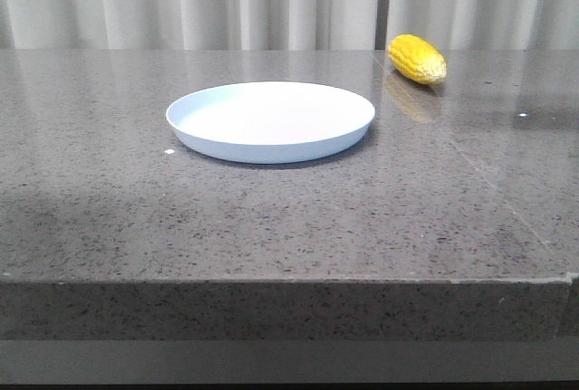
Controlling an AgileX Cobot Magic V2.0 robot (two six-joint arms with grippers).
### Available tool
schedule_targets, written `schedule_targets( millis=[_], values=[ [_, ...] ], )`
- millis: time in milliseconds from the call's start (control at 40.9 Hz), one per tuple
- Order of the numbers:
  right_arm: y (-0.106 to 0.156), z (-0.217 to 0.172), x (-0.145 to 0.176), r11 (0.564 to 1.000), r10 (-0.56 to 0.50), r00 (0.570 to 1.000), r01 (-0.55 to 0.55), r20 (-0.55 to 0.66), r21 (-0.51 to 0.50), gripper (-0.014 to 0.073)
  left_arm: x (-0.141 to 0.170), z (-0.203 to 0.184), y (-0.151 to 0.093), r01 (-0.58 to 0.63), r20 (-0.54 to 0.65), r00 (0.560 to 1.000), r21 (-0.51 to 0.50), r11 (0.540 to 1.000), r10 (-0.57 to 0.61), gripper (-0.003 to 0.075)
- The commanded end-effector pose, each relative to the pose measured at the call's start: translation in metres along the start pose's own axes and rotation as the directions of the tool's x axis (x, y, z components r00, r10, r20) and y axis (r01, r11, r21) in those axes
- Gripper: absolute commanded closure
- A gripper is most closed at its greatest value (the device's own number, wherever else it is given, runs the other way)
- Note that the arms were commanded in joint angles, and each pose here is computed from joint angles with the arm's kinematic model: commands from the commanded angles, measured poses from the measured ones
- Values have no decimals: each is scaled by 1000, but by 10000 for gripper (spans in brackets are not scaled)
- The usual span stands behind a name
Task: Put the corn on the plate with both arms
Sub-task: 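Lower the right gripper over the yellow corn cob and close it, then lift the corn with the right gripper and carry it over the plate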
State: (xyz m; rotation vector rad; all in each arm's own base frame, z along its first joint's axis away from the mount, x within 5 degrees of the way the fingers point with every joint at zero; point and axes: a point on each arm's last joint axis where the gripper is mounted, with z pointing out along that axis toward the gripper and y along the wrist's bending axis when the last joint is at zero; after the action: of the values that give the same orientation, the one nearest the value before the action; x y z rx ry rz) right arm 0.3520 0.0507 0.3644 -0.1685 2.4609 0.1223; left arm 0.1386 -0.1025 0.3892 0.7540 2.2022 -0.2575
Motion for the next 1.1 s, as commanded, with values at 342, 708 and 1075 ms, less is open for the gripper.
schedule_targets(
  millis=[342, 708, 1075],
  values=[
    [-2, 59, -79, 1000, -17, 992, 17, 128, 0, -36, 1, -41, 2, 8, 221, 975, -4, 1000, -7, 332],
    [-5, 124, -93, 1000, -15, 992, 16, 124, 0, 4, 1, -40, 2, 8, 217, 976, -4, 1000, -7, 332],
    [-5, 125, -95, 1000, -10, 988, 11, 156, -5, 295, 1, -40, 2, 8, 217, 976, -4, 1000, -7, 332]
  ],
)
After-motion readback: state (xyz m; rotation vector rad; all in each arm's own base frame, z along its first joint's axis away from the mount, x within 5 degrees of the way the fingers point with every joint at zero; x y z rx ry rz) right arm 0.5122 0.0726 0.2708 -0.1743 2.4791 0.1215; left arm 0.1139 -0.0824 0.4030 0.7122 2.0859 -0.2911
